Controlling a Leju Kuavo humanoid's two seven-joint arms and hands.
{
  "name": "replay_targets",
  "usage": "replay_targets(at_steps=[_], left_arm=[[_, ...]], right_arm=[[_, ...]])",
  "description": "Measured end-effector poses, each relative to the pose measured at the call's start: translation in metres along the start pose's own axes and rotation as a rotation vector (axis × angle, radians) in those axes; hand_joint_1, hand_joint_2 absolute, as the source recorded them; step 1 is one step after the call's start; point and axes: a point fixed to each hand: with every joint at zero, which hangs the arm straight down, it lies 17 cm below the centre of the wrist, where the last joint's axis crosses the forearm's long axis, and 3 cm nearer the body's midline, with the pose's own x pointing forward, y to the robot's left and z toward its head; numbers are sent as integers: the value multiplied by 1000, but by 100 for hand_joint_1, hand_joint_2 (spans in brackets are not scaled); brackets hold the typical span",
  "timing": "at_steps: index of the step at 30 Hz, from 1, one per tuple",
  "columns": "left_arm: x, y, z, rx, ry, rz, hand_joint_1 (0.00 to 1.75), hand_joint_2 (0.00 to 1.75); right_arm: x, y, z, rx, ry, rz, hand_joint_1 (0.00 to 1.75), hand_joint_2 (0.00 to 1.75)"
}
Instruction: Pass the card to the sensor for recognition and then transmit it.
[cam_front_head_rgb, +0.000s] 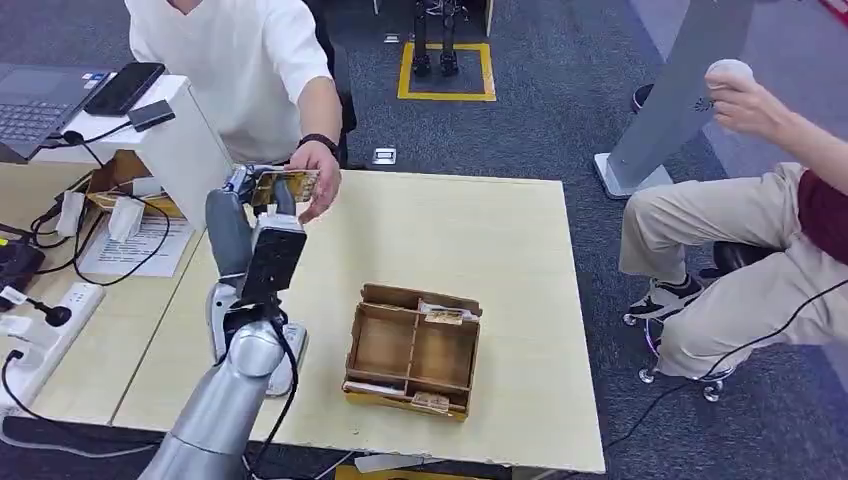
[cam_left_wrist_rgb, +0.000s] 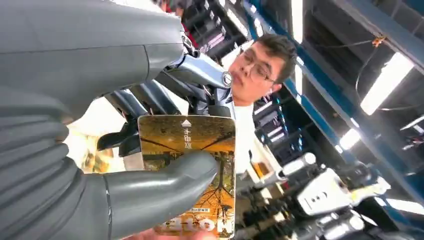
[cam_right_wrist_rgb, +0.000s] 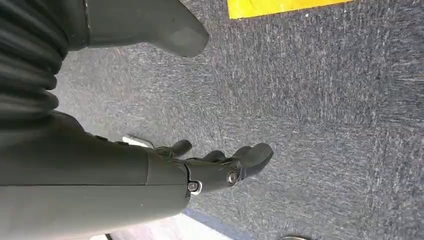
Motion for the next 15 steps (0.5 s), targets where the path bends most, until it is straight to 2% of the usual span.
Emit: replay_targets(at_steps=[4, 7, 15], left_arm=[[-10, -4, -15, -8, -47, -217, 175, 175], [-19, -9, -18, -29, -53, -301, 175, 175], [-37, -16, -18, -67, -42, -371, 175, 175]], right_arm=[[2, 3, 2, 7, -3, 11, 0, 175], [3, 7, 4, 14, 0, 14, 0, 175], [5, 11, 6, 20, -4, 13, 0, 175]])
